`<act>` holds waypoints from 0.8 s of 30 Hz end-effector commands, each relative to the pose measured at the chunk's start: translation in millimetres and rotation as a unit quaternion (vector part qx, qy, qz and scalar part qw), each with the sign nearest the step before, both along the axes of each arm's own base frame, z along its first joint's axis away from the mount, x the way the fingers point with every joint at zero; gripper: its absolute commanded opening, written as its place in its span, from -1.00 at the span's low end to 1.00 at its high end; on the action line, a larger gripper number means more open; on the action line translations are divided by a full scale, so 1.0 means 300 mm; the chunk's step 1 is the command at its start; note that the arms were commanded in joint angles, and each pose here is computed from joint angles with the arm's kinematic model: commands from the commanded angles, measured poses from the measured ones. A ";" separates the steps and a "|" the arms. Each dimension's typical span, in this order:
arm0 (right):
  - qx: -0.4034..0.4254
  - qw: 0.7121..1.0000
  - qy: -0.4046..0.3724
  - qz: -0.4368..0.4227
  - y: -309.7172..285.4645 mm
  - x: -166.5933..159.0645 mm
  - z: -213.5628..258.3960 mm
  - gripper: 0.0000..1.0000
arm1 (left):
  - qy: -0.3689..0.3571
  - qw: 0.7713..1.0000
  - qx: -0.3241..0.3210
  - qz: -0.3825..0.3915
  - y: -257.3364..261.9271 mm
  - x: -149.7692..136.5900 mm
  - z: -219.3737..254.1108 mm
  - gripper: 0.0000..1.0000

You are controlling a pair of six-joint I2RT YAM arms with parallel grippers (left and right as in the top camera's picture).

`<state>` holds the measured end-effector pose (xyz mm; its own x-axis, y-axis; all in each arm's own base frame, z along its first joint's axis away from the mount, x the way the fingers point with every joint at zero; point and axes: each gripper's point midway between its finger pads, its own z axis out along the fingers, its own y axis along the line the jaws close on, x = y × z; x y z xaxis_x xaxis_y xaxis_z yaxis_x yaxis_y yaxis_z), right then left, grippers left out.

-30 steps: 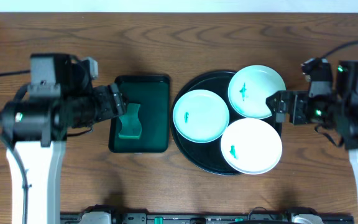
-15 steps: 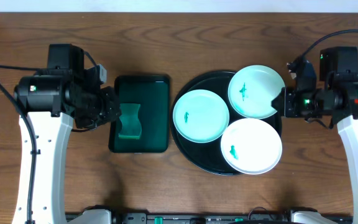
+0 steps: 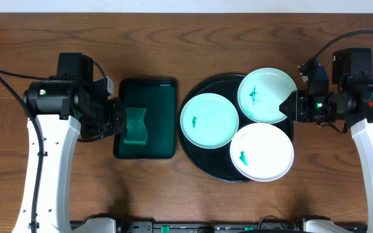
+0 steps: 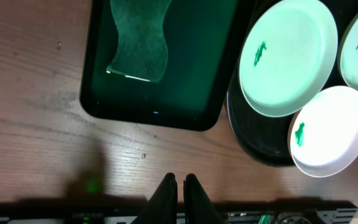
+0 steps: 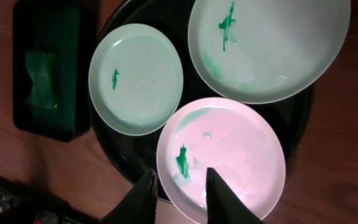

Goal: Clean dirty plates on tray and stack at the side

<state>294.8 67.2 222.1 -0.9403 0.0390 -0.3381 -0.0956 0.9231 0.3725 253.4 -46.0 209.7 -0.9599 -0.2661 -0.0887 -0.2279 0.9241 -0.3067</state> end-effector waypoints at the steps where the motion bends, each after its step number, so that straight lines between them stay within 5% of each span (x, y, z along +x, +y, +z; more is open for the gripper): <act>1: 0.005 1.000 -0.011 0.015 0.031 0.010 0.018 -0.50 | 0.003 1.000 0.007 -0.004 0.005 -0.003 -0.020 -0.84; 17: -0.045 0.996 0.030 0.065 0.176 0.049 -0.150 -0.46 | 0.008 1.000 0.014 -0.015 0.011 -0.009 -0.048 -0.83; 24: -0.052 0.994 0.073 0.070 0.193 0.088 -0.269 -0.28 | 0.025 0.998 0.050 -0.010 0.052 -0.027 -0.091 -0.83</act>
